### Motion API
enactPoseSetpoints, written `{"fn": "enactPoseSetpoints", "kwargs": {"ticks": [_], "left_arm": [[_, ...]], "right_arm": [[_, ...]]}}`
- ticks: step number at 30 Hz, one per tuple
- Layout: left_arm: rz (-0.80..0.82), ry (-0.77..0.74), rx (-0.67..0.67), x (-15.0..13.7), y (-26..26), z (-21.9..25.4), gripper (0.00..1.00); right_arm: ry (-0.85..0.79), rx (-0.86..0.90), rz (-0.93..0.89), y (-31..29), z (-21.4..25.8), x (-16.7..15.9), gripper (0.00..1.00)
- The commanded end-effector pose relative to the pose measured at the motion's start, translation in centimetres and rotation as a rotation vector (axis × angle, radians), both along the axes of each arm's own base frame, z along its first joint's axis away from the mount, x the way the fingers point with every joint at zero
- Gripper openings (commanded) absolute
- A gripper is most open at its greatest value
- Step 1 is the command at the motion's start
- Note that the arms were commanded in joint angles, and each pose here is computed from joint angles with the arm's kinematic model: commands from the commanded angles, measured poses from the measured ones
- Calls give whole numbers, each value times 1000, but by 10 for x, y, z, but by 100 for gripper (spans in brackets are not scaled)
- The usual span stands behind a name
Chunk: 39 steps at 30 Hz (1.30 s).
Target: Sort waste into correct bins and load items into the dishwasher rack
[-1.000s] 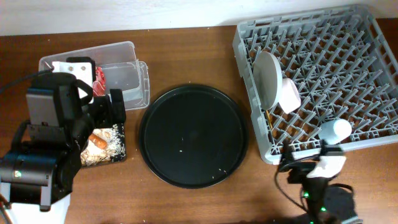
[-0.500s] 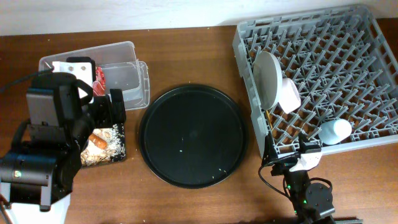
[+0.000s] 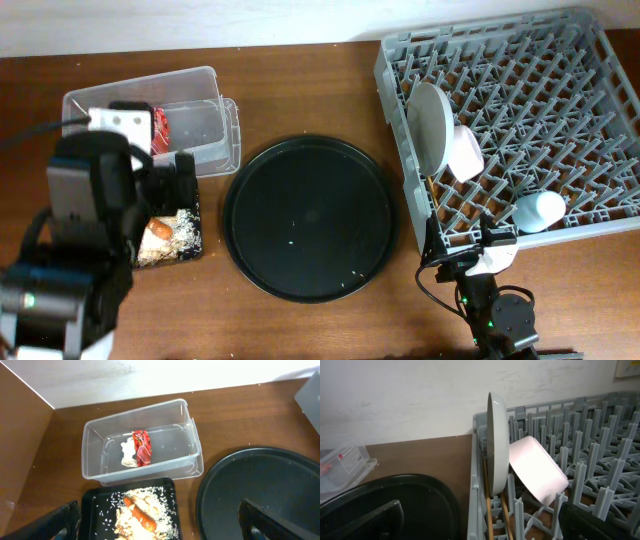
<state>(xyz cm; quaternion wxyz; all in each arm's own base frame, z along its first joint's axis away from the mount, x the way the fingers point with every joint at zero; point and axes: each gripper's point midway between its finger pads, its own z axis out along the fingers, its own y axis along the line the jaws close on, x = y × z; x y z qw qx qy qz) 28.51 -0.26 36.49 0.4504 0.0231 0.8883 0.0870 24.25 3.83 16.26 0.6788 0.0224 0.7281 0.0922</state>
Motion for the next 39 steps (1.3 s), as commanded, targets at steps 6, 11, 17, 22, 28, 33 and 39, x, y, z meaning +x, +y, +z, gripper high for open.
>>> {"fn": "enactPoseSetpoints", "kwargs": {"ticks": [6, 11, 17, 22, 28, 33, 39], "left_arm": [[-63, -221, 73, -43, 7, -47, 99], [-218, -443, 79, -43, -14, -106, 99], [-211, -558, 75, -52, -13, -165, 99], [-225, -551, 71, -40, -17, -205, 99], [-227, -548, 70, -40, -18, -206, 99], [-228, -547, 70, -40, -18, -206, 99], [-227, -547, 70, -40, -18, -206, 100]], "right_arm": [[0, 1, 4, 0, -3, 0, 98], [0, 1, 4, 0, -3, 0, 98], [0, 1, 4, 0, -3, 0, 98], [0, 1, 4, 0, -3, 0, 98], [0, 1, 4, 0, -3, 0, 98], [0, 1, 4, 0, -3, 0, 98], [0, 1, 4, 0, -3, 0, 98]]}}
